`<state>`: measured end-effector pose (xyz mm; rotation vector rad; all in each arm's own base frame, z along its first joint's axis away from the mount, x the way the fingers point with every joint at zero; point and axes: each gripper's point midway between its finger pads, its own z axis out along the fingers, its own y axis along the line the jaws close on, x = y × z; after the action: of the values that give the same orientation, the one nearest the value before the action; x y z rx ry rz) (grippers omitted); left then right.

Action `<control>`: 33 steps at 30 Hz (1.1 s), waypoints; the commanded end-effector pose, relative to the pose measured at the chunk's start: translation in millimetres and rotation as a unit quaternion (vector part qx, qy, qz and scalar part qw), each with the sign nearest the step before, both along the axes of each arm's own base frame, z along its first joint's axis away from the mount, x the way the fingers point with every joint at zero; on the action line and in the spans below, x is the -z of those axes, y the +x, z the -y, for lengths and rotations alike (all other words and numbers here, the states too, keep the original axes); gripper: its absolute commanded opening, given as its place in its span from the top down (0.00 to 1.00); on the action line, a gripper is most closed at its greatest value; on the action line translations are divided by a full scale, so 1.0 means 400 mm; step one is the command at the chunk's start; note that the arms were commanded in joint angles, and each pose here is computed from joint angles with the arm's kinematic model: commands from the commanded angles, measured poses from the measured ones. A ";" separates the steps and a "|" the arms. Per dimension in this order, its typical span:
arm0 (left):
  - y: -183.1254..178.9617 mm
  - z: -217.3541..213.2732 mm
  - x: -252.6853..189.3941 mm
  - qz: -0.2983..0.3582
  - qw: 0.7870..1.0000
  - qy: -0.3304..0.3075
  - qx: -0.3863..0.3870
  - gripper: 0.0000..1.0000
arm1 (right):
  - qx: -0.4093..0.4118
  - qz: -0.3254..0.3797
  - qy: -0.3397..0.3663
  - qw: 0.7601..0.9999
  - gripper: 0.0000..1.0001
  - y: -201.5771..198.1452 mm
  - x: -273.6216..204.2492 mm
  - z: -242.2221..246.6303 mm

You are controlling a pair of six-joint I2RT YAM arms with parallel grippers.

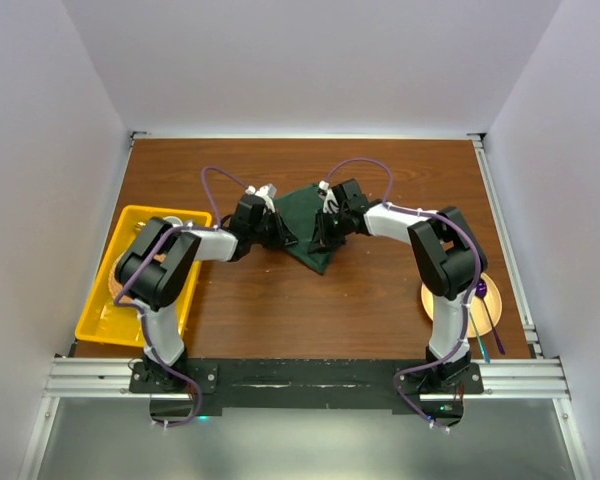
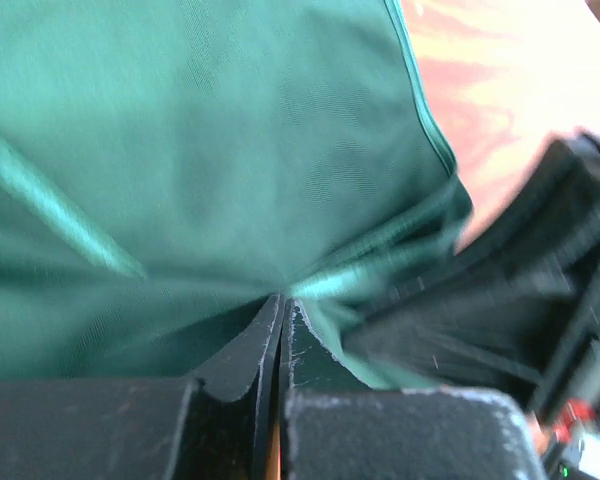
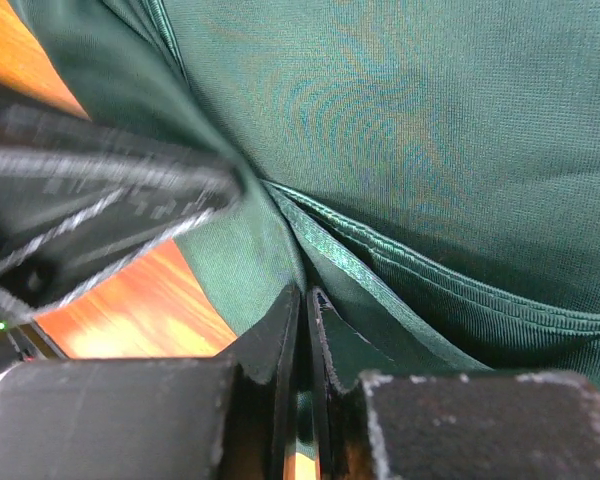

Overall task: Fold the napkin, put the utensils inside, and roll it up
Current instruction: Roll the napkin with the utensil

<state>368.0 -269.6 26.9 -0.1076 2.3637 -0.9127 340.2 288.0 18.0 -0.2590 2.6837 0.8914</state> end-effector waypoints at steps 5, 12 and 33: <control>-0.053 -0.103 0.202 -0.102 0.989 0.104 -0.030 1.00 | -0.026 -0.016 -0.110 0.994 0.83 -0.028 0.020 0.075; -0.082 -0.120 0.243 -0.117 0.986 0.117 -0.027 1.00 | -0.051 0.039 -0.128 0.990 0.58 0.021 -0.085 0.076; -0.097 -0.119 0.264 -0.131 0.984 0.120 -0.014 1.00 | -0.052 0.184 -0.312 0.931 0.64 0.007 -0.078 0.163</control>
<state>387.7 -275.6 15.4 -0.1130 2.3376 -0.9381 321.4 239.3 21.2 -0.6242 2.6729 0.1877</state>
